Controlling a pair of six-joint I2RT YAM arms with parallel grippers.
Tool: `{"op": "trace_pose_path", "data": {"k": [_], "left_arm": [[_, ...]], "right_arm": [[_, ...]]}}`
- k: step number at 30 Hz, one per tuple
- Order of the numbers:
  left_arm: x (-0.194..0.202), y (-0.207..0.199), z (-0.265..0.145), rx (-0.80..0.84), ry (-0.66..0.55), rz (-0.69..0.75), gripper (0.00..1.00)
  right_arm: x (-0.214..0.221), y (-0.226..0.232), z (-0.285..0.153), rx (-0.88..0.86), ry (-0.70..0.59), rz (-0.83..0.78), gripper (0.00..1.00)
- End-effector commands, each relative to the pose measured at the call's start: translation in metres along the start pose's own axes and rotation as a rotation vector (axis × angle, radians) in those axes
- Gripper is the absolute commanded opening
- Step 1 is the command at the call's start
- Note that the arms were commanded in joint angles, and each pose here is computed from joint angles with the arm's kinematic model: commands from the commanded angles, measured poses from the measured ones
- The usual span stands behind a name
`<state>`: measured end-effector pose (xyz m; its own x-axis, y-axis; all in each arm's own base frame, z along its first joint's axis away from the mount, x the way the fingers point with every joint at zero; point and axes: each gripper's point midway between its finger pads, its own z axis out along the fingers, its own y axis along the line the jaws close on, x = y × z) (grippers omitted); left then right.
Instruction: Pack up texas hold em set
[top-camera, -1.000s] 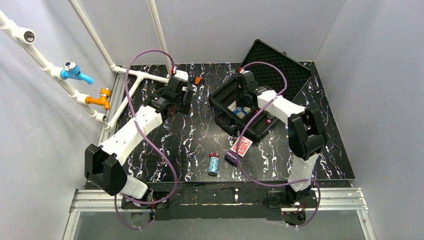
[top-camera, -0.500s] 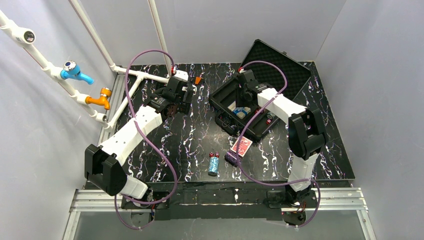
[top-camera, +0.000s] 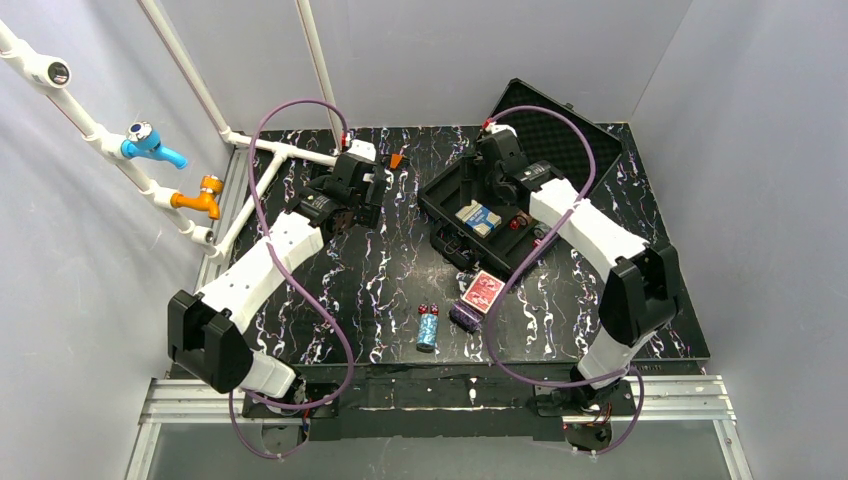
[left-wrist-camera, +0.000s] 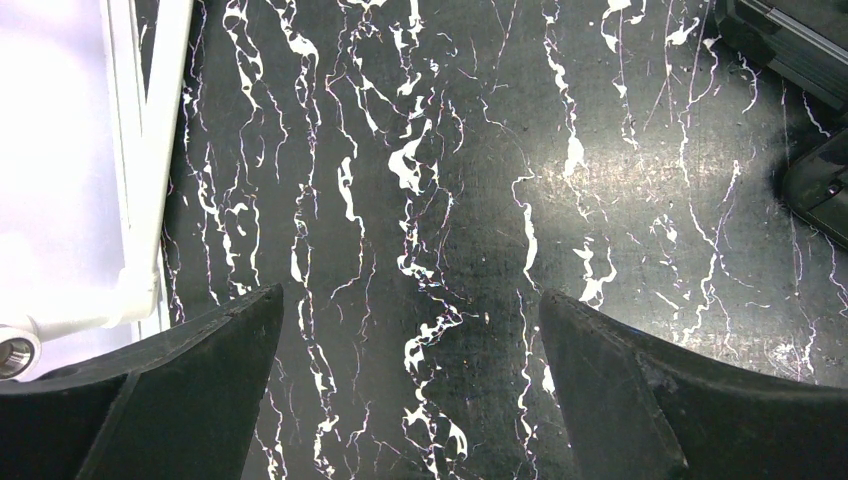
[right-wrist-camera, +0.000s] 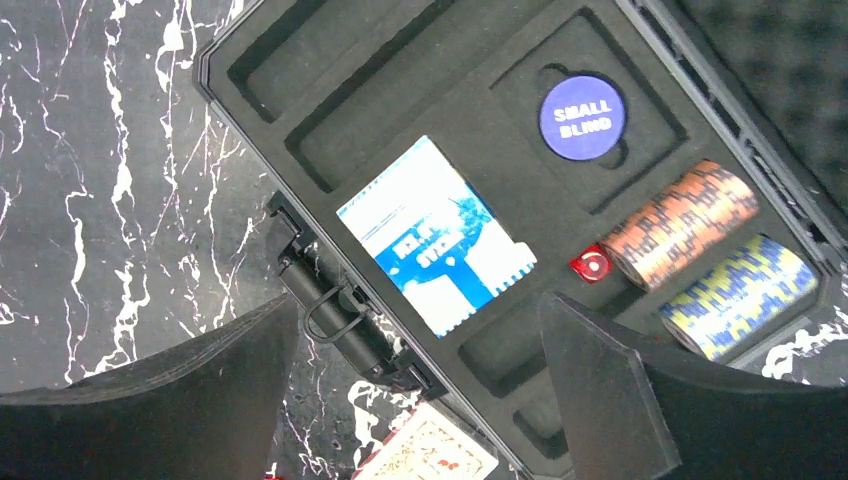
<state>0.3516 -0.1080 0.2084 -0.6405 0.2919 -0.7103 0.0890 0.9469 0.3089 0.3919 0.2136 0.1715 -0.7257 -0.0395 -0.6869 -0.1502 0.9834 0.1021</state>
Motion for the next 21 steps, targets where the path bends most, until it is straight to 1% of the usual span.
{"op": "trace_pose_path", "data": {"k": [1, 2, 5, 9, 14, 18, 21], "left_arm": [[-0.004, 0.011, -0.014, -0.010, -0.028, -0.012, 0.99], [-0.004, 0.012, -0.015, -0.010, -0.030, -0.013, 0.99], [-0.004, 0.013, -0.016, -0.012, -0.034, -0.015, 0.99], [-0.004, 0.014, -0.017, -0.012, -0.036, -0.014, 0.99], [-0.005, 0.015, -0.019, -0.013, -0.043, -0.018, 0.99], [-0.005, 0.016, -0.020, -0.012, -0.046, -0.021, 0.99], [-0.005, 0.016, -0.021, -0.011, -0.046, -0.020, 0.99]], "right_arm": [[-0.025, -0.019, -0.032, 0.108, -0.100, 0.072, 0.98], [-0.026, -0.027, -0.035, 0.144, -0.117, 0.078, 0.98], [-0.029, -0.037, -0.046, 0.178, -0.170, 0.112, 0.98], [-0.031, -0.049, -0.061, 0.205, -0.230, 0.207, 0.98], [-0.022, -0.056, -0.066, 0.208, -0.216, 0.217, 0.98], [-0.013, -0.049, -0.072, 0.149, -0.194, 0.203, 0.98], [-0.004, -0.050, -0.078, 0.137, -0.184, 0.237, 0.98]]}}
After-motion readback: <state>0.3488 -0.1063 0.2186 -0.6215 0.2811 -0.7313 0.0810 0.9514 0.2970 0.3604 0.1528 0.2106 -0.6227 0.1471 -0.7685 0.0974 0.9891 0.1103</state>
